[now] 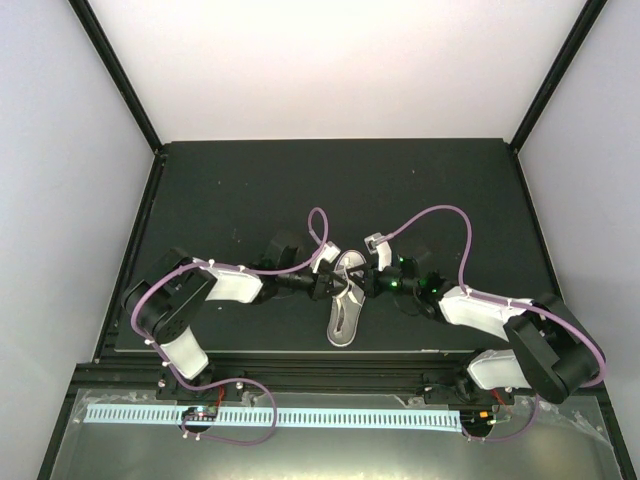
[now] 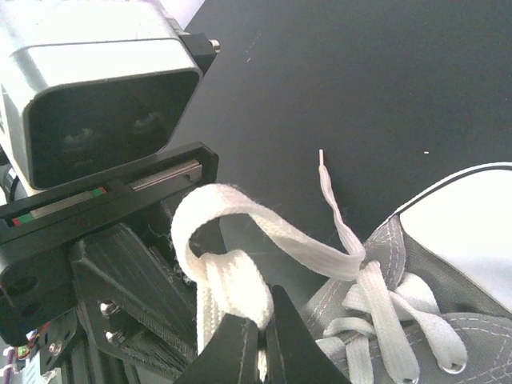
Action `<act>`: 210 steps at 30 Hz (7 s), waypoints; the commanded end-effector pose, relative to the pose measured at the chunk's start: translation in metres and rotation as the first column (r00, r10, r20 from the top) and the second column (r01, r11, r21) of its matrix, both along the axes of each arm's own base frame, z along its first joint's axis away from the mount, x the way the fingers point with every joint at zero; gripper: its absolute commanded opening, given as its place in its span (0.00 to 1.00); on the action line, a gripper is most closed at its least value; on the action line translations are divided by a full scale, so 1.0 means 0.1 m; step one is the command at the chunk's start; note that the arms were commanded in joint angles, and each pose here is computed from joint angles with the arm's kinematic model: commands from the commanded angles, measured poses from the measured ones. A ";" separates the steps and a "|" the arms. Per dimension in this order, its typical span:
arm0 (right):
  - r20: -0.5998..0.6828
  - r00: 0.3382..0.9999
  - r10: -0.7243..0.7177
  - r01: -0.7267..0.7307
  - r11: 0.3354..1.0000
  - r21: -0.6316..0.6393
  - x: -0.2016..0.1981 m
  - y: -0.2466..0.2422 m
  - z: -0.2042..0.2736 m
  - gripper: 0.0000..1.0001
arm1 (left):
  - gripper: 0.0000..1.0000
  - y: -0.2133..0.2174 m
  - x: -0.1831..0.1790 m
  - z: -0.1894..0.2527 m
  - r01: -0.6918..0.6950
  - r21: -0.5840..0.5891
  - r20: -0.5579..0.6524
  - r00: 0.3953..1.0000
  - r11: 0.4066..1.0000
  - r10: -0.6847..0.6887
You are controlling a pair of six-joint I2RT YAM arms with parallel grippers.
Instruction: Tie the shoes
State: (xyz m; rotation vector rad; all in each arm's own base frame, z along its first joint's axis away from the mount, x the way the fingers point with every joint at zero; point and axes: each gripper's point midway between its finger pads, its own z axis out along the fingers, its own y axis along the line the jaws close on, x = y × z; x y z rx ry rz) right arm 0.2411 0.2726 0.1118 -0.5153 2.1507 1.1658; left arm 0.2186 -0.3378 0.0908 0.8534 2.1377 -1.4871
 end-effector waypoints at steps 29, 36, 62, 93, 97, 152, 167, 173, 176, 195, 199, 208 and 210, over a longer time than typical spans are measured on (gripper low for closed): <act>0.164 0.973 -0.161 0.201 0.943 -0.265 0.24 -0.47 0.58 0.83 | 0.02 1.02 0.25 0.34 -0.448 0.284 0.554 0.798 0.848 0.236; 0.063 0.993 -0.101 0.119 0.882 -0.455 0.50 -0.23 0.38 0.77 | 0.02 1.00 0.08 0.22 -0.439 0.337 0.527 0.821 0.833 0.220; -0.130 0.967 0.220 -0.245 0.649 -0.721 0.54 0.68 -0.84 0.47 | 0.02 0.98 -0.15 -0.04 -0.479 0.303 0.310 0.867 0.824 0.390; 0.207 0.910 -0.359 0.412 0.729 -0.547 0.83 -0.77 0.43 0.02 | 0.02 1.19 -0.04 -0.11 -0.574 0.343 0.312 0.816 0.743 0.486; 0.213 0.829 -0.517 0.542 0.649 -0.534 0.71 -1.44 0.39 0.02 | 0.01 1.22 -0.03 -0.12 -0.574 0.347 0.307 0.817 0.742 0.488; 0.120 0.988 0.100 -0.087 0.990 -0.106 -0.32 0.13 0.83 0.58 | 0.02 0.22 0.27 0.98 -0.065 0.081 0.347 0.937 0.995 0.033; 0.098 0.992 0.076 -0.061 0.987 -0.149 -0.12 0.23 0.70 0.14 | 0.02 0.20 0.23 0.94 -0.059 0.075 0.331 0.943 0.995 0.031; 0.075 0.989 -0.127 0.139 0.973 -0.184 0.04 -0.08 0.62 0.02 | 0.56 0.38 0.10 0.59 -0.139 0.113 0.251 0.962 0.984 0.107; 0.049 0.988 -0.148 0.155 0.969 -0.192 0.02 -0.13 0.54 0.02 | 0.61 0.42 -0.13 0.35 -0.132 0.131 0.201 0.974 0.983 0.104; 0.030 0.988 -0.150 0.153 0.971 -0.182 -0.04 -0.18 0.48 0.02 | 0.39 0.31 -0.48 -0.14 -0.094 0.175 0.097 0.992 0.980 0.077; 0.030 0.988 -0.151 0.154 0.972 -0.180 -0.06 -0.19 0.49 0.02 | 0.28 0.31 -0.42 -0.17 -0.125 0.196 0.118 0.988 0.973 0.103; 0.050 0.976 -0.210 0.216 0.957 -0.193 -0.05 -0.33 0.52 0.02 | 0.02 0.38 -0.35 -0.19 -0.190 0.225 0.141 0.977 0.956 0.161; 0.054 0.966 -0.252 0.258 0.943 -0.208 -0.03 -0.42 0.51 0.02 | 0.01 0.46 -0.29 -0.16 -0.248 0.230 0.166 0.963 0.941 0.213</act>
